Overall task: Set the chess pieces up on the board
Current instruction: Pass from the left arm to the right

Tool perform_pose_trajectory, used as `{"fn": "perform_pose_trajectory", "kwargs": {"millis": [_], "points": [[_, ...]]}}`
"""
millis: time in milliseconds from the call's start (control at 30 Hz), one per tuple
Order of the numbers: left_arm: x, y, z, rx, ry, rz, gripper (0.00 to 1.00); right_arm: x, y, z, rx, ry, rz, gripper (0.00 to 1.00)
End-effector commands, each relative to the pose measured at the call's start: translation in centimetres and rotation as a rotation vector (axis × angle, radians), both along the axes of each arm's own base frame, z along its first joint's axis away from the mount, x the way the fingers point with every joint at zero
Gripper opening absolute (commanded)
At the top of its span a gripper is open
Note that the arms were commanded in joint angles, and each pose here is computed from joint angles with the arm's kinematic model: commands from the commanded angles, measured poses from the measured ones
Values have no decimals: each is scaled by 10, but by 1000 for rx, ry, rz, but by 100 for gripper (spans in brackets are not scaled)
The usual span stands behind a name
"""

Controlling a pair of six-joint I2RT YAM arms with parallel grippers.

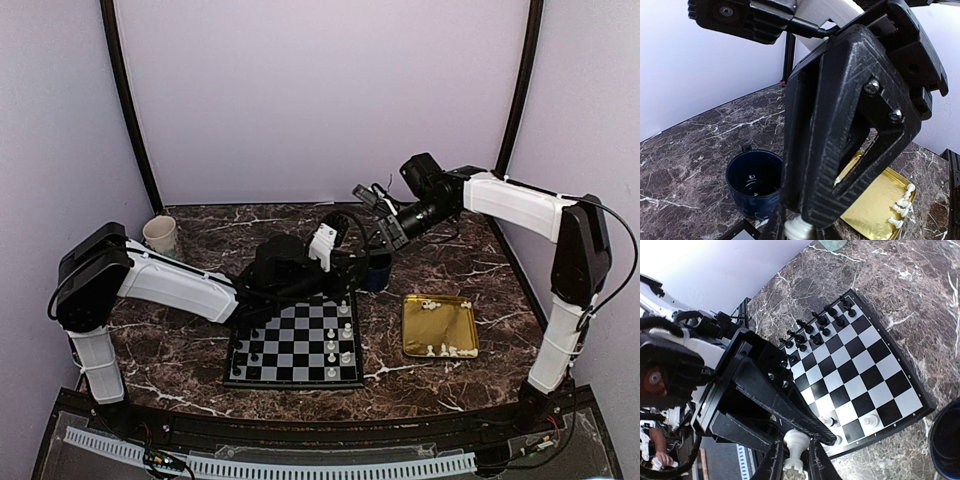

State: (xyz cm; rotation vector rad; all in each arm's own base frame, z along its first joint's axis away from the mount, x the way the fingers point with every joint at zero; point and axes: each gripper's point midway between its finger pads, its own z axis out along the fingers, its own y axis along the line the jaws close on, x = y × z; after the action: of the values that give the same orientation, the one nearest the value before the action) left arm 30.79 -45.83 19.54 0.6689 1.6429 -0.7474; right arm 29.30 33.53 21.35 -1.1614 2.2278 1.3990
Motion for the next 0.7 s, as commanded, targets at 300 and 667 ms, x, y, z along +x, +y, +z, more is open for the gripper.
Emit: {"fn": "perform_pose_trajectory", "kwargs": {"millis": [300,667], "points": [[6,15,11,30,-2,50,49,15,-4,-1,-58,-112,-17,9],[9,99,52,215,-32,155,74,22,-30,-8,-239,-336,-29,9]]}}
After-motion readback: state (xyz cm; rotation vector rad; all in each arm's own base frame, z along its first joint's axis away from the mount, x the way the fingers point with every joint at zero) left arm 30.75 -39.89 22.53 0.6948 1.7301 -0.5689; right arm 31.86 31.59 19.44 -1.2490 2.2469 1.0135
